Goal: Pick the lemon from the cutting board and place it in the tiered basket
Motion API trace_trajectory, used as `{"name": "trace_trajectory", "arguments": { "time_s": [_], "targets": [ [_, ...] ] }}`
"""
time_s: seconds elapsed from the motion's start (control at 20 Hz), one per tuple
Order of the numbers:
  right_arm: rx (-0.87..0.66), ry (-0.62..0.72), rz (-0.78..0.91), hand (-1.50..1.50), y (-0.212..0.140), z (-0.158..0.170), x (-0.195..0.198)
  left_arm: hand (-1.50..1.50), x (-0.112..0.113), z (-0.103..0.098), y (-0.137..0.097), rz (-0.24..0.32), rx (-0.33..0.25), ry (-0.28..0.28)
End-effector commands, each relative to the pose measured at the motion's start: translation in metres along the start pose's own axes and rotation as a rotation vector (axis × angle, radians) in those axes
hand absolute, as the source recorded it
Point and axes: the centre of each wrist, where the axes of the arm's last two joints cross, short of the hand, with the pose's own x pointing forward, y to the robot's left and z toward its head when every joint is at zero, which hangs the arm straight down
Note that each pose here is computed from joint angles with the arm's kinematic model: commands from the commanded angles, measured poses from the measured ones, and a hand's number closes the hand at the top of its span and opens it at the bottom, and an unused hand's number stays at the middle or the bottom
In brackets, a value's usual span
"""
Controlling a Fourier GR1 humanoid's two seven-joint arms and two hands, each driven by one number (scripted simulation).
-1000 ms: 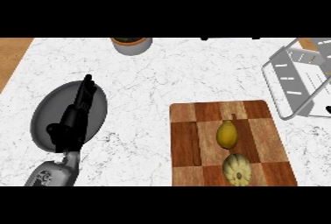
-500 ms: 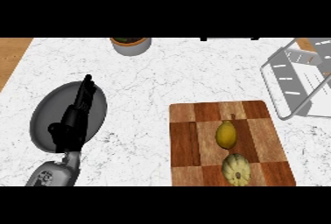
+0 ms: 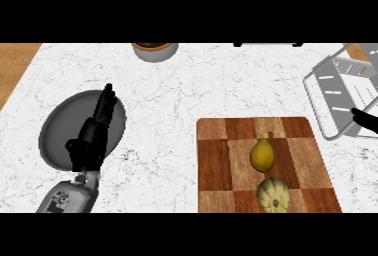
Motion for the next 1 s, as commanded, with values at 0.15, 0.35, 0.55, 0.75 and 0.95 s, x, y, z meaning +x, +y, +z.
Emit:
{"name": "trace_trajectory", "arguments": {
  "time_s": [0.15, 0.35, 0.55, 0.75, 0.95],
  "targets": [
    [0.041, 0.072, 0.059, -1.50, 0.022, -0.015, 0.048, 0.00, -0.003, 0.001, -0.003, 0.008, -0.016, 0.002],
    [0.109, 0.104, 0.098, -1.50, 0.030, -0.029, 0.057, 0.00, 0.009, 0.002, 0.005, 0.004, -0.013, -0.014],
    [0.144, 0.175, 0.126, -1.50, 0.028, -0.019, 0.058, 0.00, 0.015, 0.009, -0.003, -0.006, -0.012, -0.007],
    [0.185, 0.221, 0.136, -1.50, 0.040, -0.039, 0.044, 0.00, -0.001, 0.007, 0.007, 0.013, -0.011, -0.004],
    [0.169, 0.250, 0.195, -1.50, 0.054, -0.037, 0.052, 0.00, -0.008, -0.002, 0.000, 0.010, -0.022, 0.012]
  ]
}}
